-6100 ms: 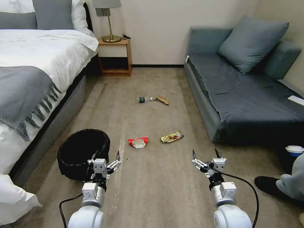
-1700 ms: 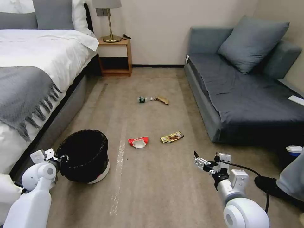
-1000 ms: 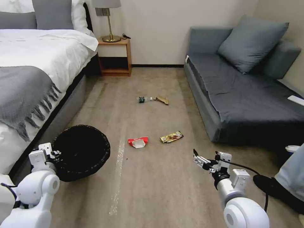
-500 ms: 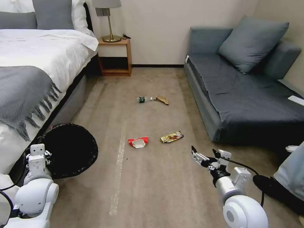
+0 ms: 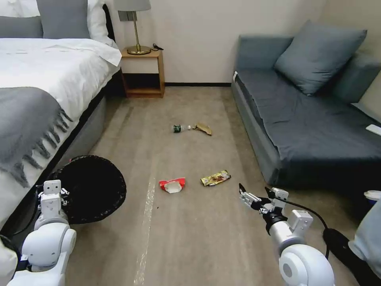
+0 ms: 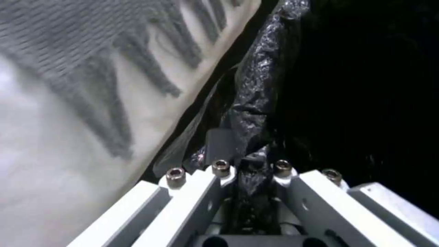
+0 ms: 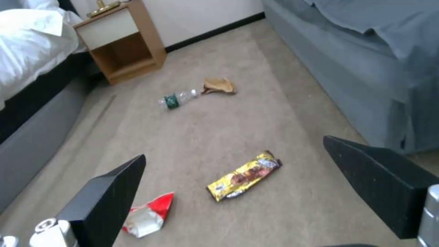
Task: Pick up the trash bin, then pick up the garbage on the floor and place it into the trash bin.
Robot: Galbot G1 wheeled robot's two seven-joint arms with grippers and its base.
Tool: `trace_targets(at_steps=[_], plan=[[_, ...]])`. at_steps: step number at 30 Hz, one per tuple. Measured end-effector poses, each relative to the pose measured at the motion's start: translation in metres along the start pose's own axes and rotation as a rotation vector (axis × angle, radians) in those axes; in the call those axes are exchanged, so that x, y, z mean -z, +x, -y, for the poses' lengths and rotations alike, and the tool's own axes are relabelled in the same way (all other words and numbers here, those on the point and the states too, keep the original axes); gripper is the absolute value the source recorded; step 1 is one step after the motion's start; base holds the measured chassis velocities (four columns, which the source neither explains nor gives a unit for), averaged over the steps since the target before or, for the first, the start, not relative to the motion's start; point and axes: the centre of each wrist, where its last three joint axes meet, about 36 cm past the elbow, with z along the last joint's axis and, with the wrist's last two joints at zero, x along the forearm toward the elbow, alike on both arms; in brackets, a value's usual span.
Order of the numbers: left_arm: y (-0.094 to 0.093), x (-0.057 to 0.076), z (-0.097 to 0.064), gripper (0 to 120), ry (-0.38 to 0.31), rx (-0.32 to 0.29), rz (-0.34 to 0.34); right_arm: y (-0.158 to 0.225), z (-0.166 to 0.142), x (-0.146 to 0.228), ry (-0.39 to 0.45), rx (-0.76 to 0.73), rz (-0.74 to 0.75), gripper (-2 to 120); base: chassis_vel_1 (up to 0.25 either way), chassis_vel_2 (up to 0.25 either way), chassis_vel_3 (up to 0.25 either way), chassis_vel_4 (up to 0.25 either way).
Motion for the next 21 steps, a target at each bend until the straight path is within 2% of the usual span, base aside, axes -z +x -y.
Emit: trace_targets(at_steps=[21], plan=[[-0.0015, -0.0061, 0.0019, 0, -0.005, -0.004, -0.002, 0.0027, -0.0003, -0.0031, 0.019, 0.0, -0.013, 100, -0.117, 0.11, 0.119, -0.117]])
